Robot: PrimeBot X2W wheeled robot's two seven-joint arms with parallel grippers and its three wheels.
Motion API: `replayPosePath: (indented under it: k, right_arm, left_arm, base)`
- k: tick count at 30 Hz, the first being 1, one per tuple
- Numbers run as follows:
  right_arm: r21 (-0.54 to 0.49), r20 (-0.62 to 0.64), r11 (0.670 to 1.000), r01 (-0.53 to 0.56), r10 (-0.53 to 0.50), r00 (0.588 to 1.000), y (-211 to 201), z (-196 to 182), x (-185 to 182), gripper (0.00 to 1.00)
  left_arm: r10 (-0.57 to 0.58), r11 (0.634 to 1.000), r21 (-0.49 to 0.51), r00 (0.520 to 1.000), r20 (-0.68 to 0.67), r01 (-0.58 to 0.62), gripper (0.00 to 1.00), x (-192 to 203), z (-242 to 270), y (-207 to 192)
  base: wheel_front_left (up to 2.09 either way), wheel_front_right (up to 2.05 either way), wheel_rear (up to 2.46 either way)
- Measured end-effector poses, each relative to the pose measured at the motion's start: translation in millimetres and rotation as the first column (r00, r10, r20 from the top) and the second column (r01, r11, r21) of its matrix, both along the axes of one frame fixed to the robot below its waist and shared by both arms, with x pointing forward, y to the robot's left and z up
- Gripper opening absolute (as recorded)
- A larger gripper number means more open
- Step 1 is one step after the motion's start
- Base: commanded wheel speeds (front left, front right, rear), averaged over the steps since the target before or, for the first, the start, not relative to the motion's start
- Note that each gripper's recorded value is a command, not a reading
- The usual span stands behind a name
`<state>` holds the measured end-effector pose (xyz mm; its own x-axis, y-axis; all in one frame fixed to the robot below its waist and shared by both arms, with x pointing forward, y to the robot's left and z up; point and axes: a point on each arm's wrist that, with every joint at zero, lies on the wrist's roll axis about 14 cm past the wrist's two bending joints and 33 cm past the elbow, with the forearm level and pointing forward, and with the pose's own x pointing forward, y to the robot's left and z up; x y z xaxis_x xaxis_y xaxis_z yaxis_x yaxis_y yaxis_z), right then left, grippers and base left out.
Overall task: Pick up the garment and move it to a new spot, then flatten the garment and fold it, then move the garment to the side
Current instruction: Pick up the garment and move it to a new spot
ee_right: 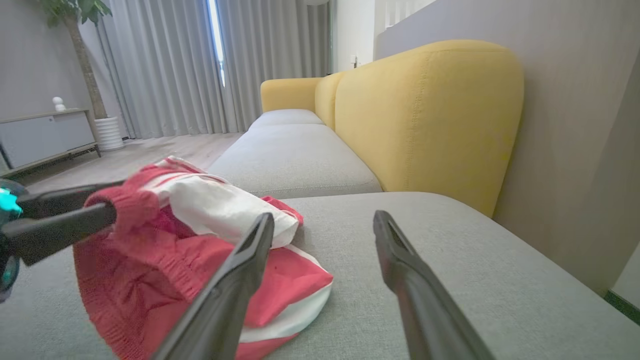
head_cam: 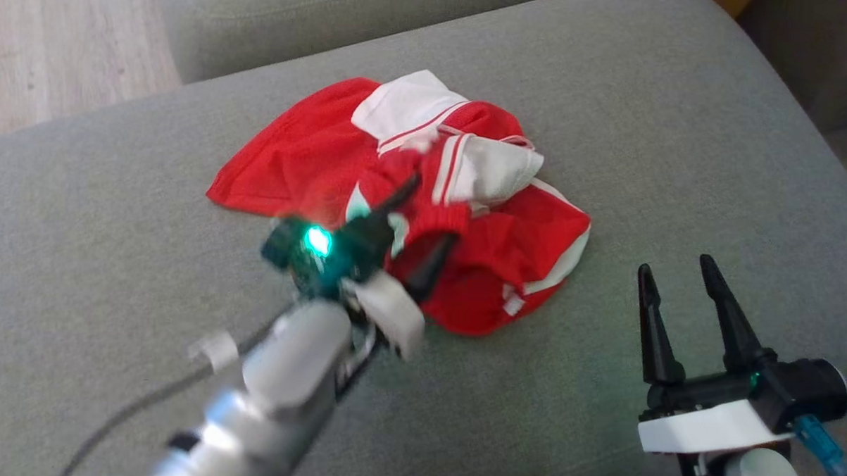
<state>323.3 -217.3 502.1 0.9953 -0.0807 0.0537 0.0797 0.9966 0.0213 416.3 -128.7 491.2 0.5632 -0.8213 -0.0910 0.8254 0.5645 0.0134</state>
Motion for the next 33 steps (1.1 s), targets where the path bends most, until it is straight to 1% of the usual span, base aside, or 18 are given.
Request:
replayPosePath:
  k: [2, 4, 6, 9, 12, 16, 21, 23, 25, 27, 31, 32, 33]
  right_arm:
    - [0.002, -0.002, 1.0, -0.016, 0.016, 1.0, 5, -1, 3, 1.0]
    - [0.001, -0.001, 0.999, -0.032, 0.032, 0.999, 9, -1, 6, 1.0]
    - [0.001, 0.005, 0.999, -0.049, 0.049, 0.999, 14, 1, 9, 1.0]
    - [-0.008, 0.021, 0.997, -0.074, 0.074, 0.997, 21, 5, 10, 1.0]
    - [-0.009, 0.02, 0.996, -0.094, 0.094, 0.995, 27, 4, 7, 1.0]
    - [-0.012, 0.014, 0.992, -0.129, 0.129, 0.992, 36, 1, 8, 1.0]
    - [-0.024, 0.034, 0.98, -0.2, 0.2, 0.979, 57, 7, 16, 1.0]
    - [-0.026, 0.042, 0.976, -0.217, 0.217, 0.975, 63, 10, 19, 1.0]
    - [-0.028, 0.047, 0.974, -0.226, 0.227, 0.973, 66, 11, 20, 1.0]
    - [-0.028, 0.047, 0.973, -0.23, 0.231, 0.972, 66, 12, 21, 1.0]
    - [-0.024, 0.02, 0.974, -0.227, 0.228, 0.973, 65, 3, 17, 1.0]
    - [-0.023, 0.012, 0.973, -0.229, 0.23, 0.973, 65, 1, 17, 1.0]
    - [-0.023, 0.012, 0.973, -0.229, 0.23, 0.973, 65, 1, 17, 1.0]
  left_arm:
    - [0.024, 0.999, -0.036, 0.999, -0.032, -0.025, 1.0, -10, -5, 3]
    - [0.054, 0.99, -0.131, 0.998, -0.025, -0.057, 1.0, -14, 17, 5]
    - [0.085, 0.978, -0.194, 0.996, 0.012, -0.081, 1.0, -18, 38, 9]
    - [0.174, 0.96, -0.231, 0.983, 0.055, -0.157, 1.0, -25, 51, 30]
    - [0.284, 0.939, -0.216, 0.957, 0.053, -0.267, 1.0, -36, 42, 61]
    - [0.415, 0.896, -0.196, 0.909, 0.046, -0.399, 1.0, -45, 31, 105]
    - [0.524, 0.841, -0.202, 0.848, 0.071, -0.503, 1.0, -47, 37, 148]
    - [0.55, 0.825, -0.206, 0.832, 0.077, -0.526, 1.0, -49, 38, 159]
    - [0.562, 0.819, -0.195, 0.824, 0.077, -0.54, 1.0, -54, 34, 167]
    - [0.557, 0.824, -0.167, 0.828, 0.059, -0.542, 1.0, -61, 22, 171]
    - [0.539, 0.841, -0.03, 0.842, -0.029, -0.54, 1.0, -87, -32, 183]
    - [0.539, 0.842, -0.003, 0.841, -0.05, -0.54, 1.0, -94, -42, 186]
    - [0.539, 0.842, -0.003, 0.841, -0.05, -0.54, 1.0, -94, -42, 186]
  base:
    - [0.0, 0.0, 0.0]
    - [0.0, 0.0, 0.0]
    - [0.0, 0.0, 0.0]
    - [0.0, 0.0, 0.0]
    - [0.0, 0.0, 0.0]
    - [0.0, 0.0, 0.0]
    - [0.0, 0.0, 0.0]
    - [0.0, 0.0, 0.0]
    - [0.0, 0.0, 0.0]
    - [0.0, 0.0, 0.0]
    - [0.0, 0.0, 0.0]
    - [0.0, 0.0, 0.0]
    - [0.0, 0.0, 0.0]
